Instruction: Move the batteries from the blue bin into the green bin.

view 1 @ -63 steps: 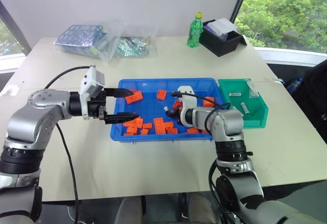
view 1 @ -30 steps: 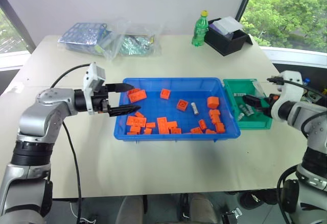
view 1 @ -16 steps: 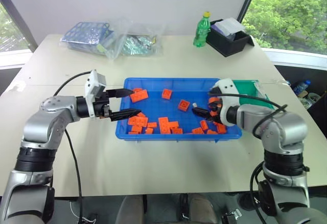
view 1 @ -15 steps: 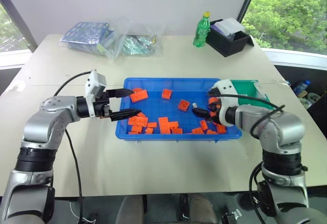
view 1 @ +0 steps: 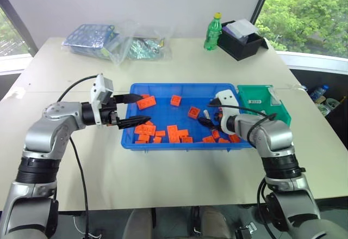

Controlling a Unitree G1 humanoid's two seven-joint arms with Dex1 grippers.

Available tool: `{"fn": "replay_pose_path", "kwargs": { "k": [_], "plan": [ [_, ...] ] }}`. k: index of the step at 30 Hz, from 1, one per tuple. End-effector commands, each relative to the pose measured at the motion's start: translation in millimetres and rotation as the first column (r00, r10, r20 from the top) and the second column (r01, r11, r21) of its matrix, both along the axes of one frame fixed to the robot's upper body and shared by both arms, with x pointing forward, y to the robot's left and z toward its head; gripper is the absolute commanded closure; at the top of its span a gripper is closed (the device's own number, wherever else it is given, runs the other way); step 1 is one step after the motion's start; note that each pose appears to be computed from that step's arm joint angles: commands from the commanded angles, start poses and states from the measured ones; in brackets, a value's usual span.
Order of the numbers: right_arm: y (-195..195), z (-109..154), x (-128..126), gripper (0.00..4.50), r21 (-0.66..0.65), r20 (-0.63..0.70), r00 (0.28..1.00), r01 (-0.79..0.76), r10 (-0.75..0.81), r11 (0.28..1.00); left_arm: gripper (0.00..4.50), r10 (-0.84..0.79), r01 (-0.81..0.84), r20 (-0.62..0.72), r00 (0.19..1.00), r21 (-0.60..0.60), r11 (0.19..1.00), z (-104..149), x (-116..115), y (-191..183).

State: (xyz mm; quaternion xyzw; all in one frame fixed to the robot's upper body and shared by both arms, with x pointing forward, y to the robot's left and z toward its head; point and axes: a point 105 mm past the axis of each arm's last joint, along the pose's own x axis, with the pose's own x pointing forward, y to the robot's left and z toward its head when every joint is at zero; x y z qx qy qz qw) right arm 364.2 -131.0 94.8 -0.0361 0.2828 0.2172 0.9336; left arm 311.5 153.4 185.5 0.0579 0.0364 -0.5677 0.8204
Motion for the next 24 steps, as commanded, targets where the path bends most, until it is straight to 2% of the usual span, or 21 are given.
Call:
{"fn": "replay_pose_path", "kwargs": {
  "k": [1,3,9,13,16,19,21,24],
  "plan": [
    [7,-4,-1,0.57,-0.001,-0.002,1.0,-0.028,0.028,1.0,0.0,-0.008,0.008,0.068,0.998,0.0,1.0,16,-2,0],
    [9,-5,-2,1.1,0.0,-0.002,0.999,-0.038,0.038,0.999,0.0,-0.009,0.009,0.068,0.998,-0.002,1.0,17,-2,-1],
    [5,2,-7,4.22,0.013,0.011,1.0,-0.029,0.029,0.999,0.0,-0.019,0.02,0.064,0.998,-0.001,1.0,16,-4,-2],
    [-10,27,-9,4.22,0.039,0.066,0.998,0.012,-0.014,0.999,0.0,-0.022,0.022,0.063,0.998,0.0,1.0,15,-3,-3],
    [-46,75,-12,4.22,0.076,0.159,0.981,0.105,-0.116,0.992,0.0,-0.027,0.027,0.063,0.998,-0.001,1.0,15,-3,-4],
    [-89,110,-20,4.22,0.11,0.214,0.947,0.22,-0.239,0.969,0.0,-0.032,0.032,0.058,0.998,0.0,0.999,14,-3,-4],
    [-119,122,-30,4.22,0.083,0.234,0.923,0.294,-0.305,0.952,0.0,-0.036,0.036,0.054,0.998,0.001,0.999,13,-2,-5],
    [-141,120,-42,4.22,0.069,0.21,0.911,0.348,-0.354,0.935,0.0,-0.043,0.043,0.054,0.998,-0.002,0.999,13,0,-6]
  ]
}}
